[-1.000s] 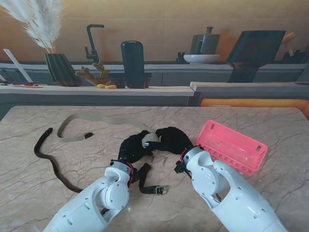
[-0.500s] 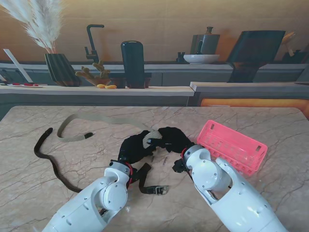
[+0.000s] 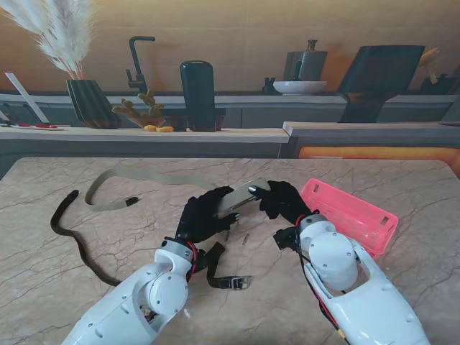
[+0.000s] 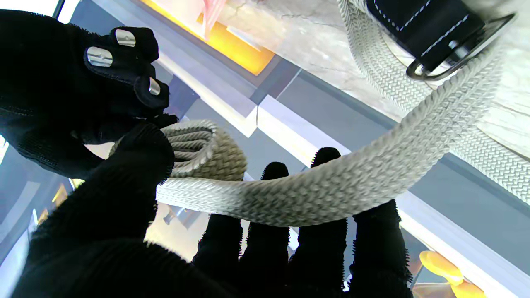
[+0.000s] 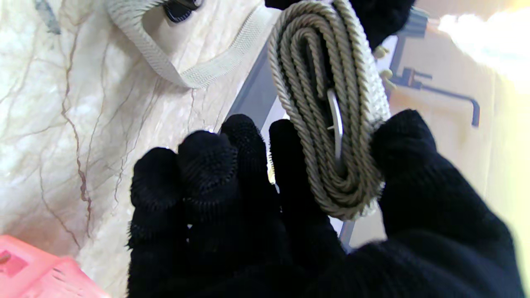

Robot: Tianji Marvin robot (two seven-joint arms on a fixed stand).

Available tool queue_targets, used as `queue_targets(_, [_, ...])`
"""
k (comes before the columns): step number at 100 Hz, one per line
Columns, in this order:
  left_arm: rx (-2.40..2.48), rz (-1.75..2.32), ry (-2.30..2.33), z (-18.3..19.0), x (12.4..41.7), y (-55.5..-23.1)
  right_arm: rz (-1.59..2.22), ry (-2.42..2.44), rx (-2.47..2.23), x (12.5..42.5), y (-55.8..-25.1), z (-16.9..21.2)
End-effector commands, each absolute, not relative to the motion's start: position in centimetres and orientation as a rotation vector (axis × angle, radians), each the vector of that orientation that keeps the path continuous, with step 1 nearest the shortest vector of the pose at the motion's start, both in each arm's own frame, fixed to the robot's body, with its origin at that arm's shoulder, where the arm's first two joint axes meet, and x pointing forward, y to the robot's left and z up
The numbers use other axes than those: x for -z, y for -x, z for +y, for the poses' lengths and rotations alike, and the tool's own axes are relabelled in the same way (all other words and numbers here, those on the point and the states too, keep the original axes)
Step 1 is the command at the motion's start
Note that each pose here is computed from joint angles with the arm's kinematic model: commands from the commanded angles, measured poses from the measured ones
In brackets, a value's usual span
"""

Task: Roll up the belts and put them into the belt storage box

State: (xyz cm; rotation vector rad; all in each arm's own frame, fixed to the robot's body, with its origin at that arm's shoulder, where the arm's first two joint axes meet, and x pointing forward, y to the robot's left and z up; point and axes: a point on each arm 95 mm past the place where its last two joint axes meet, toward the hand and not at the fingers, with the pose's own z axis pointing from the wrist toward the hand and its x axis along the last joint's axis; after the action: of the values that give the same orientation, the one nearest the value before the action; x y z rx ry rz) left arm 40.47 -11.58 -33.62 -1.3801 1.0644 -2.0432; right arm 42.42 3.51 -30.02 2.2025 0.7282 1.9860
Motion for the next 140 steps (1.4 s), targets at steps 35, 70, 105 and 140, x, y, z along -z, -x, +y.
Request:
queue_targets(35, [2.135,1.007,1.353,-12.3,33.7,-40.2,0.360,-2.676,-2.147,29.5,-41.2,3.1])
queue_targets(70, [2.205,0.957,1.391,-12.9,33.8,-40.1,0.429,-3.276,-1.995,32.4,-42.9,5.1])
queue_targets(105, [2.192,0.930,1.391,-12.7,33.7,-40.2,0.664,-3.381,-1.819,33.7,-43.4,7.8])
queue_targets(140, [2.193,0.870,1.426,-12.8,33.6,-40.2,1.131,-3.126,-1.752,34.0,-43.2,8.2])
